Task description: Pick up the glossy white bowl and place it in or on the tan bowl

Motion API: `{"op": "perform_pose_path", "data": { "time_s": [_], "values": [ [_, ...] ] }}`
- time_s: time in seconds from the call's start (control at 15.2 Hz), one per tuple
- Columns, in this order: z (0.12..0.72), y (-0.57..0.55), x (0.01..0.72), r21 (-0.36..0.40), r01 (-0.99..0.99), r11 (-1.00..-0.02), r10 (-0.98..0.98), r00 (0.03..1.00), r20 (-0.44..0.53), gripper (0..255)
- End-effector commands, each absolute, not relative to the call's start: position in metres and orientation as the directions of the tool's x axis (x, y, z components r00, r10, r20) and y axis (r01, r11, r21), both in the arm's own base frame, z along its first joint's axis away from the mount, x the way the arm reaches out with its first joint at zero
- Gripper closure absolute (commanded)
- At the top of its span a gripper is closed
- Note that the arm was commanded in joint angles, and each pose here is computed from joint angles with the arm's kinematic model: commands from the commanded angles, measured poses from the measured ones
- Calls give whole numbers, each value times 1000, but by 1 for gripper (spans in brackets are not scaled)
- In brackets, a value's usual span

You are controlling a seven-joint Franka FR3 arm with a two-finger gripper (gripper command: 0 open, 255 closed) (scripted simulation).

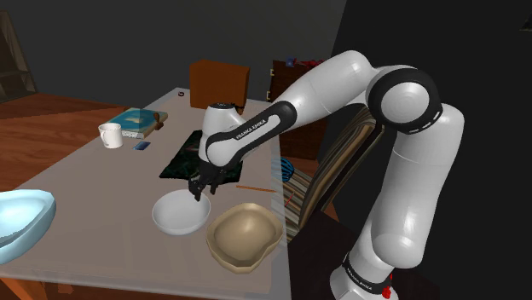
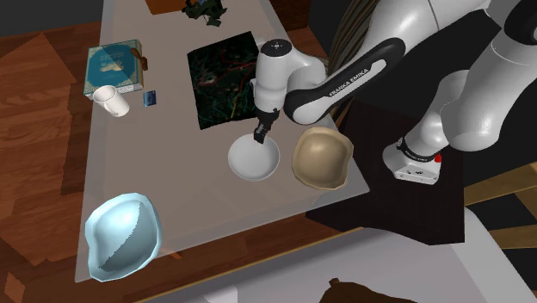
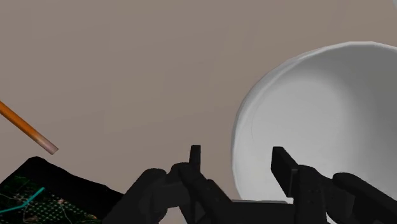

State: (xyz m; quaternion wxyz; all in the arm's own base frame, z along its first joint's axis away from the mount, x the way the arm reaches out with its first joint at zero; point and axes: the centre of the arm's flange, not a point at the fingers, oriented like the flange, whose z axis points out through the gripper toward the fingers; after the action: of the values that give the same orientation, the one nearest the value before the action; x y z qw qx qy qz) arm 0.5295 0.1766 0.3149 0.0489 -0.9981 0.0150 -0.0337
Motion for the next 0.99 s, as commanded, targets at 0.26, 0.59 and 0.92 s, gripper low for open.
{"op": "perform_pose_path", "data": {
  "time_s": [0.26,0.59,0.92],
  "values": [
    [315,177,530,-99,-27,-995,-33,997,66,255],
    [320,177,529,-99,-27,-995,-33,997,66,255],
    [347,177,529,-99,-27,-995,-33,997,66,255]
  ]
}}
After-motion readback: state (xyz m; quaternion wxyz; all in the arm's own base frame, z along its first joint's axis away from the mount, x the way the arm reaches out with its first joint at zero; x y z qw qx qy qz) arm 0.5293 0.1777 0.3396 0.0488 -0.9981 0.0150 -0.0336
